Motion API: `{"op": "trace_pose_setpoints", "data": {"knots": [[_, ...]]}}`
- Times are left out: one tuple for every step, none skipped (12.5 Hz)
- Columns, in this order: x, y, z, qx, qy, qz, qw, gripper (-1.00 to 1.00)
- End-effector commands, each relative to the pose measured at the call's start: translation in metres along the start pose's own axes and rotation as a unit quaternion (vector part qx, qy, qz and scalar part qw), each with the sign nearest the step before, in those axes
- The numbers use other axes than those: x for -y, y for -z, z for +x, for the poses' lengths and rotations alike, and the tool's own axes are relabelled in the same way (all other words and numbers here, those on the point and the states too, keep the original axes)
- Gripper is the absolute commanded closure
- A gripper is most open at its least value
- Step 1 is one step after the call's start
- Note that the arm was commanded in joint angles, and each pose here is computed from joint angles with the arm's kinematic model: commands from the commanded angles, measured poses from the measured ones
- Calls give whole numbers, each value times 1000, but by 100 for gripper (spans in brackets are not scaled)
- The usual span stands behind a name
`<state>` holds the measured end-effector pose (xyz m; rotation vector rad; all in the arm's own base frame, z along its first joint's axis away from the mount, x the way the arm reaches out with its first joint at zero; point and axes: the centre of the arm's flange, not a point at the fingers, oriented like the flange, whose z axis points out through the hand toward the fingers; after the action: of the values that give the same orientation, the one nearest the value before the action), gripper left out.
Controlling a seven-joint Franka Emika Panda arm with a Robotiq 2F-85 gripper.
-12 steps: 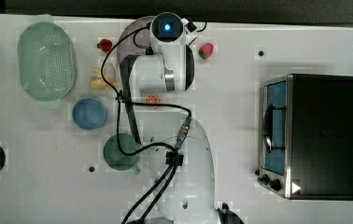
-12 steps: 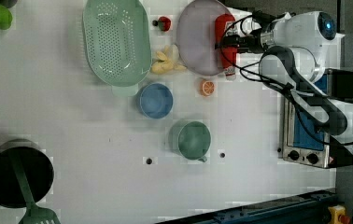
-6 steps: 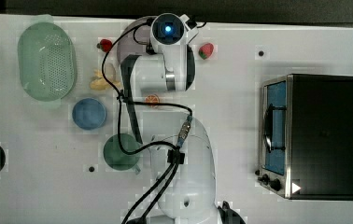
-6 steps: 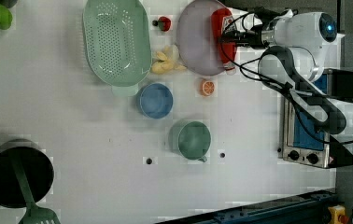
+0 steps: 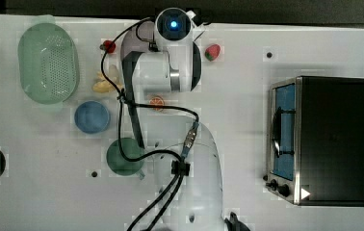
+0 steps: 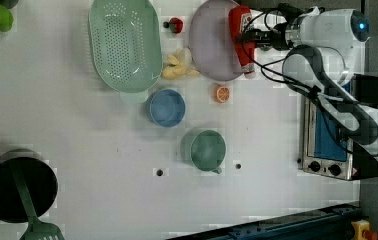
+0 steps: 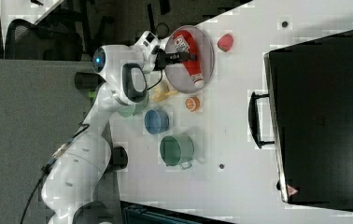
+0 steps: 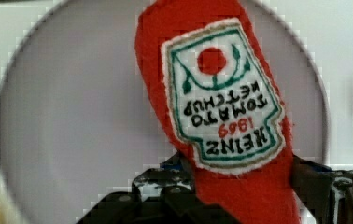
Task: Pick ketchup from plate and place it on table.
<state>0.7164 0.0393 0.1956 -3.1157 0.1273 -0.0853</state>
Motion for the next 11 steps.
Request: {"op": "trace_pose_setpoints", "data": {"knots": [[-5,136,7,-20,-6,8,1000,-25],[-12,159,-3,0,-10,2,1000,-25],[-19,181,-13,14,-14,-4,1000,-25],[-28,201,-25,28,-20,-10,999,-25],[-37,216,-39,42,-26,-15,999,-25],[-47,224,-54,56,-33,-20,998,-25],[-57,225,-69,66,-40,-24,997,-25],[-66,223,-84,74,-47,-26,996,-25],[-73,218,-99,82,-53,-28,995,-25],[-80,212,-114,87,-59,-27,994,-25],[-85,206,-128,88,-64,-26,994,-25]]}}
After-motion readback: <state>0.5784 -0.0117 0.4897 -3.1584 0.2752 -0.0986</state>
